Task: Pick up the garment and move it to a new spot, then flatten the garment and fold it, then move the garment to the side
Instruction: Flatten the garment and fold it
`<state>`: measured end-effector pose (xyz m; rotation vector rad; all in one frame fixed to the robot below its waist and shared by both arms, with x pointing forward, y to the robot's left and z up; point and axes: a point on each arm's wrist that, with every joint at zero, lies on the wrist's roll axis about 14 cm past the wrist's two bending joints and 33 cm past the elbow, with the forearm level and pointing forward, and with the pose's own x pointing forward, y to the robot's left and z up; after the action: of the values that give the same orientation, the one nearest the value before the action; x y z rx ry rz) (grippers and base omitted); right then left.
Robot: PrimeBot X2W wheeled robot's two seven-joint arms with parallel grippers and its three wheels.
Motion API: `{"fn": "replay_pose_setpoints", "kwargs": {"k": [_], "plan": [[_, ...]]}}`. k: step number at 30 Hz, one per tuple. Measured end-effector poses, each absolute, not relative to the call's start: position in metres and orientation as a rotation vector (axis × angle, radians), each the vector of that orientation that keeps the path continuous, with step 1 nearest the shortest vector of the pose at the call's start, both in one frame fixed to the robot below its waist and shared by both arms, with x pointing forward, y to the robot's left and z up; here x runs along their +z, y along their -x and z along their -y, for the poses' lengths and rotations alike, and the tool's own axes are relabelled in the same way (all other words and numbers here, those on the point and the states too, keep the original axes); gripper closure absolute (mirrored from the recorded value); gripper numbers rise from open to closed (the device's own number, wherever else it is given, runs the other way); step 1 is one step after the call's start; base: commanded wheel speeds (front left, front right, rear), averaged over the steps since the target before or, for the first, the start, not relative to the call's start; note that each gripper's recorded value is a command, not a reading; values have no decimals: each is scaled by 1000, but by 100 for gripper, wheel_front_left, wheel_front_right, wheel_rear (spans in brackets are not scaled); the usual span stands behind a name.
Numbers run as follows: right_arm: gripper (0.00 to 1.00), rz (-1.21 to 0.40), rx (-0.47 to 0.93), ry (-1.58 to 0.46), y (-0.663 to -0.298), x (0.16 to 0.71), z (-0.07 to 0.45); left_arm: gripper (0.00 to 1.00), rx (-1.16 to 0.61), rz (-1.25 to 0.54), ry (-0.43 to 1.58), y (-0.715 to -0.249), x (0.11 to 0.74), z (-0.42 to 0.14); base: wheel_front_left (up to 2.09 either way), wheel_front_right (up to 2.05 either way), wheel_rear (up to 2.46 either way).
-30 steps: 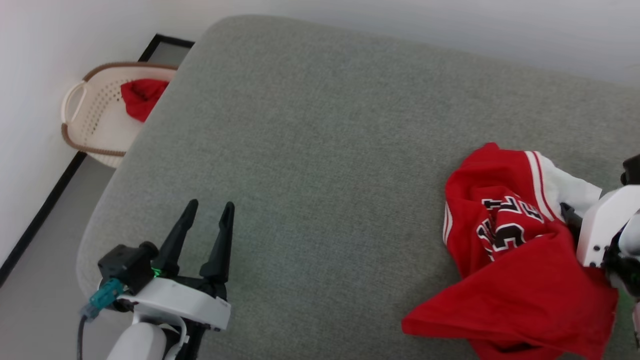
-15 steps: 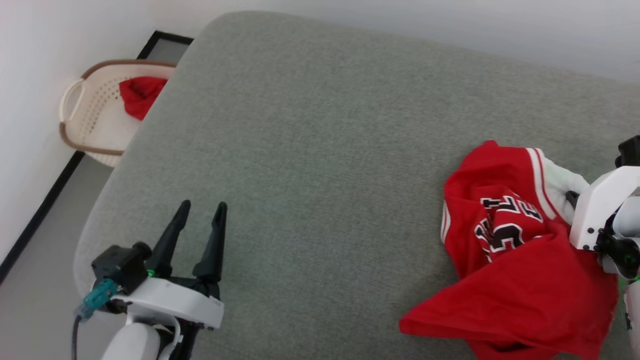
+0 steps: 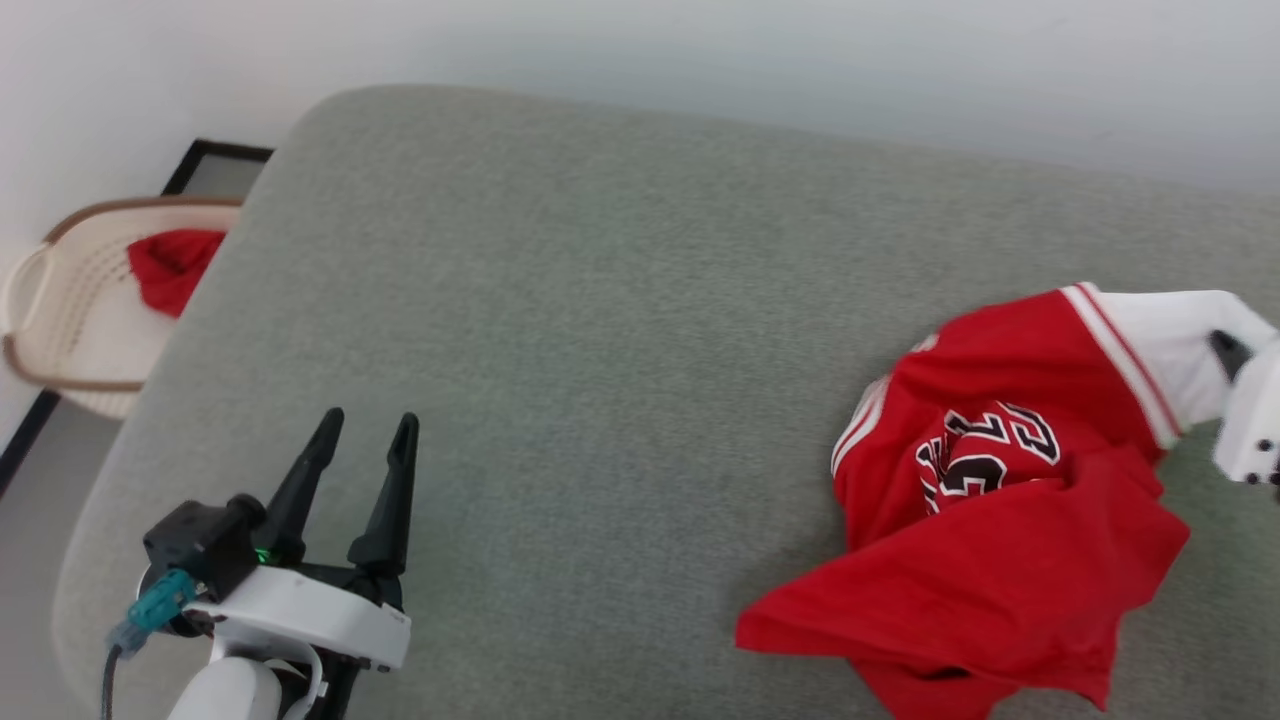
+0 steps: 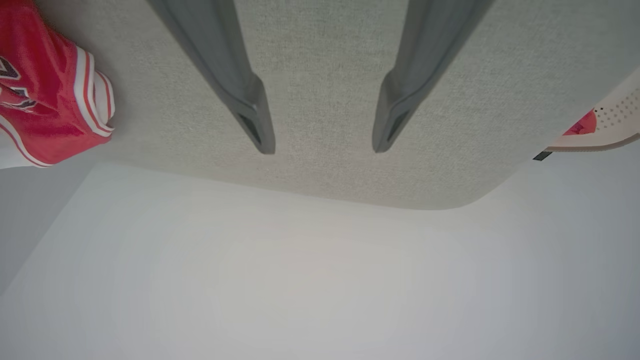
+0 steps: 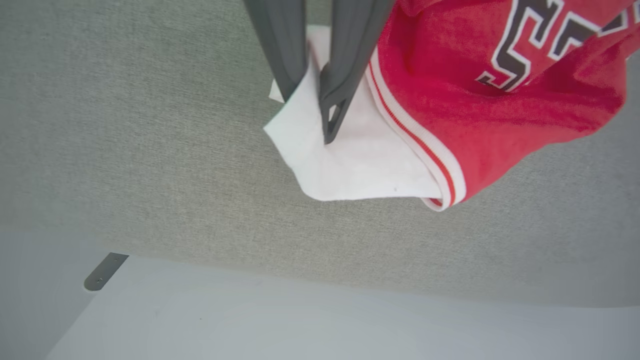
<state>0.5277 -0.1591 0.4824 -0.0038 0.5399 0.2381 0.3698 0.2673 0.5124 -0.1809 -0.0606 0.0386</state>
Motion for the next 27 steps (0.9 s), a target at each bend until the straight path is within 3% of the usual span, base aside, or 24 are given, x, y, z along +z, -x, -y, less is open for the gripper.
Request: {"fn": "replay_pose_setpoints", "kwargs": {"k": [14, 16, 17, 18, 20, 27], "plan": [[100, -586, -69, -8, -481, 471, 289, 0, -73, 58, 204, -387, 513, -233, 0, 0, 0], [87, -599, -89, -23, -477, 463, 294, 0, -82, 49, 206, -388, 511, -230, 0, 0, 0], [77, -609, -94, -29, -476, 459, 295, 0, -86, 47, 205, -389, 511, -229, 0, 0, 0], [60, -618, -98, -36, -474, 454, 295, 0, -90, 45, 206, -389, 511, -228, 0, 0, 0], [0, -632, -101, -51, -471, 445, 293, 0, -100, 33, 212, -390, 509, -225, 0, 0, 0], [0, -631, -94, -62, -466, 439, 287, 0, -135, 23, 212, -394, 514, -219, 0, 0, 0]]}}
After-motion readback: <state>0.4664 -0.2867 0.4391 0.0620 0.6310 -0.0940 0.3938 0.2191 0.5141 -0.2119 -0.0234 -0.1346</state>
